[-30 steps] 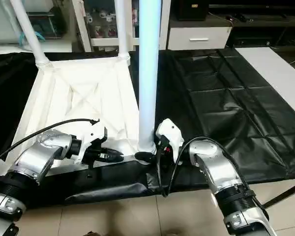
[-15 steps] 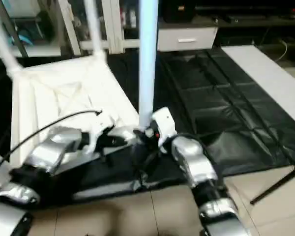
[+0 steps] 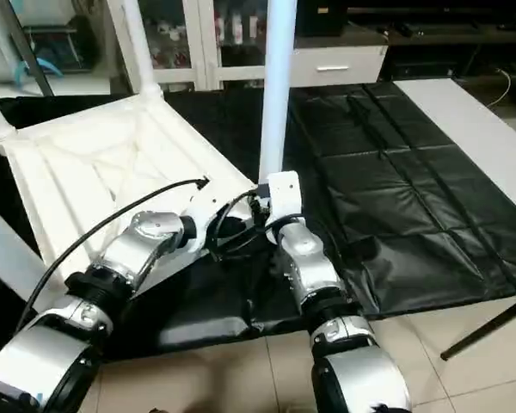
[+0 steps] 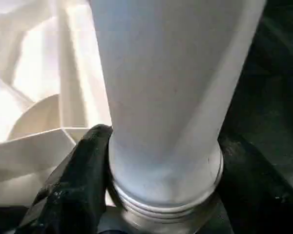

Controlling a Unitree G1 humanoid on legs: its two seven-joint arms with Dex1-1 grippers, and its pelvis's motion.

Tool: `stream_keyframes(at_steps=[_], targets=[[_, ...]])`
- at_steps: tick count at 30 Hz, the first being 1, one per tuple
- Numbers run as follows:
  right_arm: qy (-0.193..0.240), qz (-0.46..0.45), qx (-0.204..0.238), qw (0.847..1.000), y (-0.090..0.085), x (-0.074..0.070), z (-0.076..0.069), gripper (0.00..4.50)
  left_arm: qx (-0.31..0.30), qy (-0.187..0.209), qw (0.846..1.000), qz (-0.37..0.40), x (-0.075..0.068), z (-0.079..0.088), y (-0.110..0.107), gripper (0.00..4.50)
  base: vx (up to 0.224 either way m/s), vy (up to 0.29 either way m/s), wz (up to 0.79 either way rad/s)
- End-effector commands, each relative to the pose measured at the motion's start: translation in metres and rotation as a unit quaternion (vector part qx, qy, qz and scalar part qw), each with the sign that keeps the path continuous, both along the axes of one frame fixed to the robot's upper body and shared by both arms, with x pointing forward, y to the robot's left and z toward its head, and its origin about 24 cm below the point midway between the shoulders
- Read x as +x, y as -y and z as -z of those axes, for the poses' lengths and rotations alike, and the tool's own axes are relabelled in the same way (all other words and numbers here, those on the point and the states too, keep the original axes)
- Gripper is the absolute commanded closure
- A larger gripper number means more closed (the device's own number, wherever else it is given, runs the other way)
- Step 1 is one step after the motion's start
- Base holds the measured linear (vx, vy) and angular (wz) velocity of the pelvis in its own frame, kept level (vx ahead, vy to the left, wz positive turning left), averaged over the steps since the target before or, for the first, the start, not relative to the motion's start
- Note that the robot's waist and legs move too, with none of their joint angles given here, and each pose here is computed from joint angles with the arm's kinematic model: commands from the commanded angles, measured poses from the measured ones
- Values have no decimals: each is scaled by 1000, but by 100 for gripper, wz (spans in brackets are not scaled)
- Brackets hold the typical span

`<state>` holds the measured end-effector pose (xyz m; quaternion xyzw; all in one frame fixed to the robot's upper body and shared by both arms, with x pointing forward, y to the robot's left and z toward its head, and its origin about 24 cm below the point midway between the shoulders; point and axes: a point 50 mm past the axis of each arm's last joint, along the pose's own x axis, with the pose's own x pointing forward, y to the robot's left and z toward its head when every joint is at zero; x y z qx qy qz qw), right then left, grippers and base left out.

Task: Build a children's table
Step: Rotate leg to tighten

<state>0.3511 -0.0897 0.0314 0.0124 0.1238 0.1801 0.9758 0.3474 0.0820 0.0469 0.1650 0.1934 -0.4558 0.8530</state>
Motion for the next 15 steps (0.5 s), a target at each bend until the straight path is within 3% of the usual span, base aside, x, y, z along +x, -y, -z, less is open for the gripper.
stream_keyframes(at_steps=[1,5,9,11,15], targets=[[33,-66,42,996,-17,-3,-14,106,2,-32,999,26,-13,19,-3,450,0,0,0],[36,-147,66,986,-4,-16,-19,66,0,-48,996,79,-25,21,-21,450,0,0,0],[33,-211,40,976,7,-27,-16,35,-7,-55,991,121,-35,20,-29,450,0,0,0],[15,-295,6,955,26,-42,-16,16,-26,-77,981,174,-48,16,-36,450,0,0,0],[-1,-329,-9,944,38,-49,-19,7,-21,-100,976,192,-54,15,-40,450,0,0,0]])
